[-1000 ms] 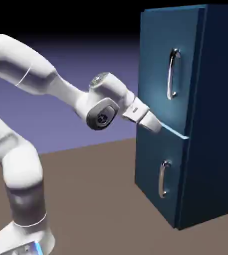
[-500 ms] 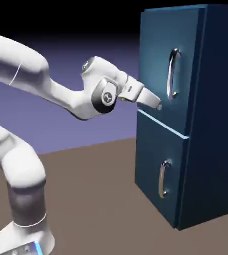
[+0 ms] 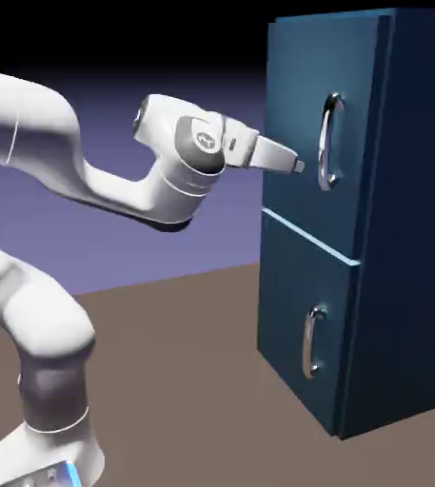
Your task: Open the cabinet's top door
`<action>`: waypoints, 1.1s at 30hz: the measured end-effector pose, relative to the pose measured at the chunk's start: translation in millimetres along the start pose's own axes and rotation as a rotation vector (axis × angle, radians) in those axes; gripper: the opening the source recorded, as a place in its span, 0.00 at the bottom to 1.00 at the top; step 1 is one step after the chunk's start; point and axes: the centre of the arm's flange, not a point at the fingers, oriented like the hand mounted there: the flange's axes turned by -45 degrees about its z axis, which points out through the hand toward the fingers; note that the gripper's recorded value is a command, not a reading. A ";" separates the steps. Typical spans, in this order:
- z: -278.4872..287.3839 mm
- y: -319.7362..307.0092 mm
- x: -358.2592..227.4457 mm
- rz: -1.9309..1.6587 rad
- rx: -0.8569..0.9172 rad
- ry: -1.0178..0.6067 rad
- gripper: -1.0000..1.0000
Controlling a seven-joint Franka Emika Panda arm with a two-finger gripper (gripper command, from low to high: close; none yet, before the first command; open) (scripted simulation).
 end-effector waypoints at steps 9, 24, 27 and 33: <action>-18.0 19.1 6.0 0.012 0.007 0.117 0.50; -32.2 77.8 -2.0 0.044 0.020 0.275 0.50; -32.5 93.3 -5.6 0.052 0.021 0.300 0.50; -12.2 106.0 -1.6 0.061 0.023 0.317 0.50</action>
